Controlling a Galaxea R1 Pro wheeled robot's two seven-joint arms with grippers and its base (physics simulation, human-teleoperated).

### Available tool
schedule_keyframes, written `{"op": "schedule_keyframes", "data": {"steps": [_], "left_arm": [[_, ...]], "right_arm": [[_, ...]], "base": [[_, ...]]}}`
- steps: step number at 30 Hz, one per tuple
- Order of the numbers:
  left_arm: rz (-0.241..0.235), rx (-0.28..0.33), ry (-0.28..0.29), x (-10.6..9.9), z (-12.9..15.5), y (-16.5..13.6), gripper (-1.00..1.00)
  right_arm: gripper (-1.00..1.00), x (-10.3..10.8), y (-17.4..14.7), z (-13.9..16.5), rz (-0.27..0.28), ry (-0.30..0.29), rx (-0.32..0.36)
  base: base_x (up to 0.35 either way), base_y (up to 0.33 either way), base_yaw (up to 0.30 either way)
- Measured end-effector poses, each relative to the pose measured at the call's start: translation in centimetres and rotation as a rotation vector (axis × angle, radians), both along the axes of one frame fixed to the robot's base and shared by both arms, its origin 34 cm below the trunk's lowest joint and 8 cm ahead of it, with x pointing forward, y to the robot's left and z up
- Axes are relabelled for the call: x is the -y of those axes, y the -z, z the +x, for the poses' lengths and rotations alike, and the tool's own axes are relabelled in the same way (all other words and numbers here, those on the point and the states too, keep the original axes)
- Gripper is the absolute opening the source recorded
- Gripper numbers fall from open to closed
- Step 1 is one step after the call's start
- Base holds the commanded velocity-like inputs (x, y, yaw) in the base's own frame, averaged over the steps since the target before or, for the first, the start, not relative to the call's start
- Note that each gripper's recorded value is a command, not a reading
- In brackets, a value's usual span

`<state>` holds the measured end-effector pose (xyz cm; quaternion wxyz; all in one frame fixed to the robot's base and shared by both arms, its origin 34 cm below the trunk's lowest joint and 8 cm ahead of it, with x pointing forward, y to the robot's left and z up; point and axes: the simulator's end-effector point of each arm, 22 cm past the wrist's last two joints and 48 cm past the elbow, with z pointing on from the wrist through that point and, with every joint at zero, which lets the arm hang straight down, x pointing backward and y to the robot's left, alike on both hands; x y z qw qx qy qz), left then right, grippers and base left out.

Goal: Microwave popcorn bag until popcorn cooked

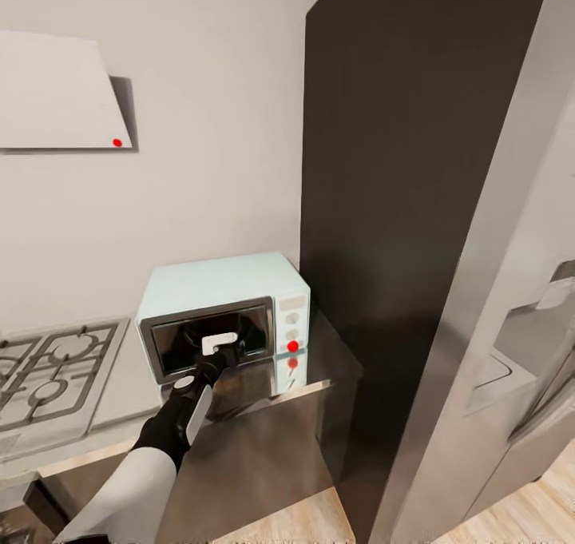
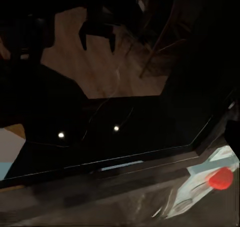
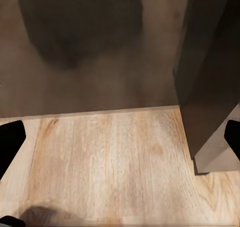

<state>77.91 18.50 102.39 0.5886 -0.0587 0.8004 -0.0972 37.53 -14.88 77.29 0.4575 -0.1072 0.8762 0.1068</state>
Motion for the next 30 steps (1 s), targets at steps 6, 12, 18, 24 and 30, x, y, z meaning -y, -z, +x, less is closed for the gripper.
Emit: {"op": "schedule_keyframes", "data": {"steps": [6, 12, 18, 24, 30], "left_arm": [[0.001, -0.025, 0.003, 0.1, -1.2, 1.7, 1.0], [0.019, 0.07, -0.028, -1.4, -4.7, -0.1, 1.0], [0.059, 0.024, 0.017, -0.1, -15.9, 4.7, 1.0], [0.086, -0.211, -0.019, -3.1, -30.0, 14.1, 1.0], [0.112, -0.438, -0.154, -9.5, -41.2, 22.1, 1.0]], "right_arm": [[1.0, 0.0, 0.0, 0.0, 0.0, 0.0, -0.001], [1.0, 0.0, 0.0, -0.1, 0.001, -0.002, -0.001], [1.0, -0.5, -0.8, 0.5, 0.004, -0.026, 0.025], [1.0, -3.8, -5.1, 3.2, -0.022, -0.135, 0.166], [1.0, -8.4, -8.5, 7.3, 0.002, -0.148, 0.207]], "base": [[-0.337, 0.0, 0.0], [-0.349, 0.0, 0.0], [-0.339, 0.0, 0.0], [-0.054, 0.0, 0.0], [-0.002, 0.0, 0.0]]}}
